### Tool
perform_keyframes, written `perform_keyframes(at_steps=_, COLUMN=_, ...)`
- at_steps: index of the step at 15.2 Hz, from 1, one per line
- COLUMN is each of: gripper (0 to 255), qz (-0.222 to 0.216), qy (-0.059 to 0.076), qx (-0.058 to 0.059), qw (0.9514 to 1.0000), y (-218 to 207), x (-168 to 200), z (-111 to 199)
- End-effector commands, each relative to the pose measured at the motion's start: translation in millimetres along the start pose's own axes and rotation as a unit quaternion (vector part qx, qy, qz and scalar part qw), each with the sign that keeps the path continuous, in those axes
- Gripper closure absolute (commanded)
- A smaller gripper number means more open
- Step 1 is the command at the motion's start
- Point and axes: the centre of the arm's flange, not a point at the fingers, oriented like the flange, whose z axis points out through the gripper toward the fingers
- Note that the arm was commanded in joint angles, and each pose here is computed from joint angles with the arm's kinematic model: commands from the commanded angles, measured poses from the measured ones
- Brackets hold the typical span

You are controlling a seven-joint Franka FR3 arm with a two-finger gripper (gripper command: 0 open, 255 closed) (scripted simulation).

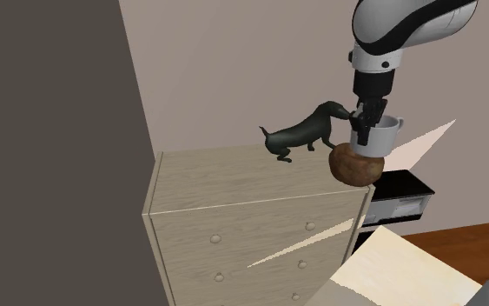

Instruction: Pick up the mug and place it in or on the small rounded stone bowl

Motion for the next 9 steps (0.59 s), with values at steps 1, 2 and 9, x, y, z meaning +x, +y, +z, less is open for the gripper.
perform_keyframes(at_steps=1, gripper=255, qz=0.0, qy=0.0, qx=0.0, qw=1.0, y=0.1, x=0.1, z=0.4)
perform_keyframes(at_steps=2, gripper=255, qz=0.0, qy=0.0, qx=0.0, qw=1.0, y=0.1, x=0.1, z=0.4)
perform_keyframes(at_steps=9, gripper=0, qz=0.0, qy=0.0, qx=0.0, qw=1.0, y=0.1, x=0.0, z=0.3)
